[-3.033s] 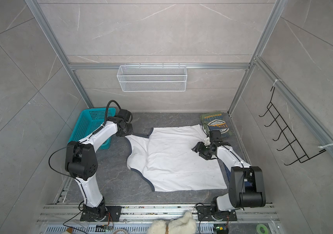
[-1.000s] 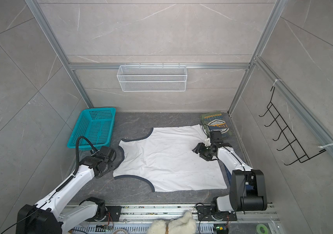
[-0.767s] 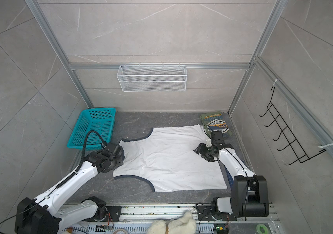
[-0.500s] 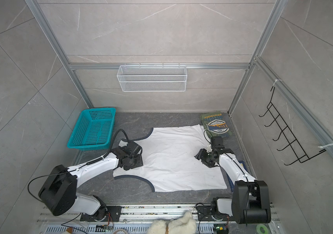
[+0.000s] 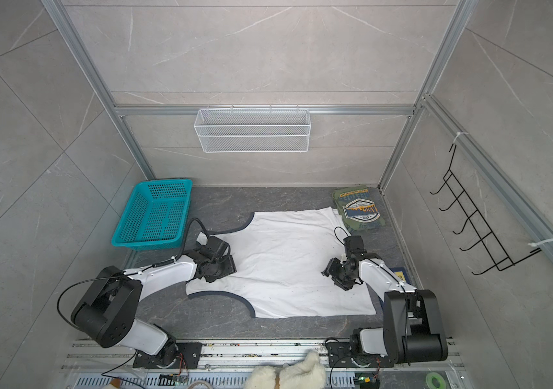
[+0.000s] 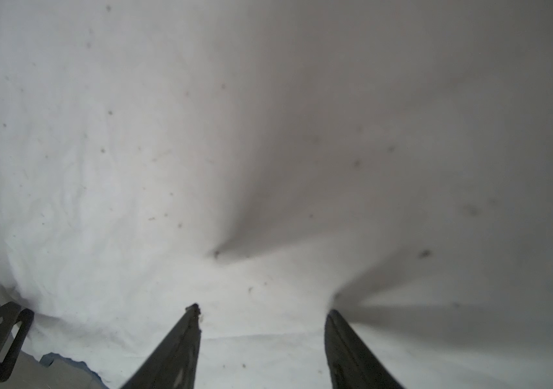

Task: Fold and stack tank tops
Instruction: Move the tank top to the center of the table, then fold the tank top at the center of the table.

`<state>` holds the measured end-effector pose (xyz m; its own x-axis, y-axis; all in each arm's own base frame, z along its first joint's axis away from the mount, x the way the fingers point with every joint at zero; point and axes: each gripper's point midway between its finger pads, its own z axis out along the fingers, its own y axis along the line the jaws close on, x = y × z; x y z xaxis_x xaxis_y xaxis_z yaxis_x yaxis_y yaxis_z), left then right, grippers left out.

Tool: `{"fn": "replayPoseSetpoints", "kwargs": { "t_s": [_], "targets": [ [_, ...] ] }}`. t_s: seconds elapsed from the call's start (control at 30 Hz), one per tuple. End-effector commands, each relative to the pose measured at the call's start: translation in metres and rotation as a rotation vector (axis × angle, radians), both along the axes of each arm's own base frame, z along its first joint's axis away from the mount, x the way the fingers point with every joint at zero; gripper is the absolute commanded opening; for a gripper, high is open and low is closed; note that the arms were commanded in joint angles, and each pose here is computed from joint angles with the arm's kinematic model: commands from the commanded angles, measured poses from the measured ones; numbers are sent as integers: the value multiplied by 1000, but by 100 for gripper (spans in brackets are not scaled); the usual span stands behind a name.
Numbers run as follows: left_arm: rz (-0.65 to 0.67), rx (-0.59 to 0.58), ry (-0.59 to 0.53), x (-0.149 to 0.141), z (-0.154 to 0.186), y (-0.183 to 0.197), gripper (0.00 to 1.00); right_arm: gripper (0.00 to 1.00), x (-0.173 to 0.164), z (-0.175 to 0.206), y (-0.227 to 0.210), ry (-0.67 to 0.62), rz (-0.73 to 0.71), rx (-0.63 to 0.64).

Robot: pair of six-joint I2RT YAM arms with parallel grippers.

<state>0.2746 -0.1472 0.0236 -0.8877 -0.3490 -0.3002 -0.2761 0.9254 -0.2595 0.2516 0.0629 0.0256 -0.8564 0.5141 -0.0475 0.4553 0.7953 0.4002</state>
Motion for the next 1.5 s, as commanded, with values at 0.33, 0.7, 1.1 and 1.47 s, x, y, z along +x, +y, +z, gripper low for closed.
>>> {"fn": "replayPoseSetpoints", "kwargs": {
  "t_s": [0.33, 0.7, 1.1, 1.47],
  "targets": [
    [157, 96, 75, -46, -8, 71, 70, 62, -12, -5, 14, -18, -9, -58],
    [7, -30, -108, 45, 86, 14, 71, 63, 49, 67, 26, -266, 103, -66],
    [-159, -24, -233, 182, 117, -42, 82, 63, 186, 96, 3, -415, 24, -131],
    [-194, -51, -194, 264, 79, -51, 76, 63, 266, 85, -11, -400, 13, -180]
  ]
}}
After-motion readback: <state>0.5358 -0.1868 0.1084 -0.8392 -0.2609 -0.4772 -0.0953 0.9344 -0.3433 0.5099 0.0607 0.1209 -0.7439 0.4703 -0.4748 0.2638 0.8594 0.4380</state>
